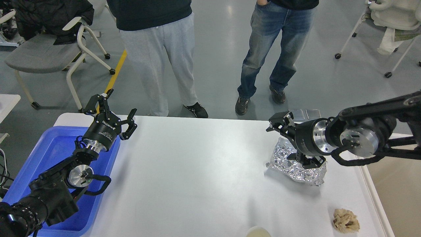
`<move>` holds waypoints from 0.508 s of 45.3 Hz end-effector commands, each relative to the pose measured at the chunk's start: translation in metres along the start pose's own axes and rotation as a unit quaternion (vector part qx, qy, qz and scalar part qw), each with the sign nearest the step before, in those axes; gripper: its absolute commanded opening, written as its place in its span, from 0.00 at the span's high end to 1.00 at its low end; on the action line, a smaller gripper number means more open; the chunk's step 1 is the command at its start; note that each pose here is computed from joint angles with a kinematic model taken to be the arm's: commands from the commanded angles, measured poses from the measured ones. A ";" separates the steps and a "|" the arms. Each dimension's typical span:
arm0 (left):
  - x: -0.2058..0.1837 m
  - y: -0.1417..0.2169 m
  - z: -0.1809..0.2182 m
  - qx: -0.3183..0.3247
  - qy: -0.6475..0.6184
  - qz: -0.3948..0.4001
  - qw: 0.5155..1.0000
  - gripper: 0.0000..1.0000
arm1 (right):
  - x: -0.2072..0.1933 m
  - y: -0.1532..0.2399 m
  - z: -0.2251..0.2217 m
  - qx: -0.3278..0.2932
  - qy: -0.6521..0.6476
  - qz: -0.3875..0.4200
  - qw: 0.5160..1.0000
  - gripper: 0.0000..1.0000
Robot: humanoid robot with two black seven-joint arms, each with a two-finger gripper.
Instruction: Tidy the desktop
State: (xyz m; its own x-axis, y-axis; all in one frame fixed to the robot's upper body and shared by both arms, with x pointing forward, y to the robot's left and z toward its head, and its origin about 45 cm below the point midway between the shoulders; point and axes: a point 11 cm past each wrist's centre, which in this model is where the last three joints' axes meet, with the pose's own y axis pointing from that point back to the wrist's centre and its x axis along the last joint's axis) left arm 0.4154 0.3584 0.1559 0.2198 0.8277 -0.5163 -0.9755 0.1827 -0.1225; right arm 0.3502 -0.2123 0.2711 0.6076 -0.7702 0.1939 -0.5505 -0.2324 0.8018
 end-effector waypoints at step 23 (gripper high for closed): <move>0.000 0.001 0.000 0.000 0.000 0.001 1.000 0.00 | -0.005 0.033 0.004 -0.034 0.130 -0.090 0.987 0.00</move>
State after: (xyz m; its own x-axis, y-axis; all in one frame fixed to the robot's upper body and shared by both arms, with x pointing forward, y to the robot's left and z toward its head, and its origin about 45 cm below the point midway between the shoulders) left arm 0.4153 0.3585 0.1558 0.2193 0.8279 -0.5162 -0.9756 0.1823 -0.1220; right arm 0.3281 -0.2204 0.2713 0.7244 -0.6694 0.1648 -0.4365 -0.2605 0.8612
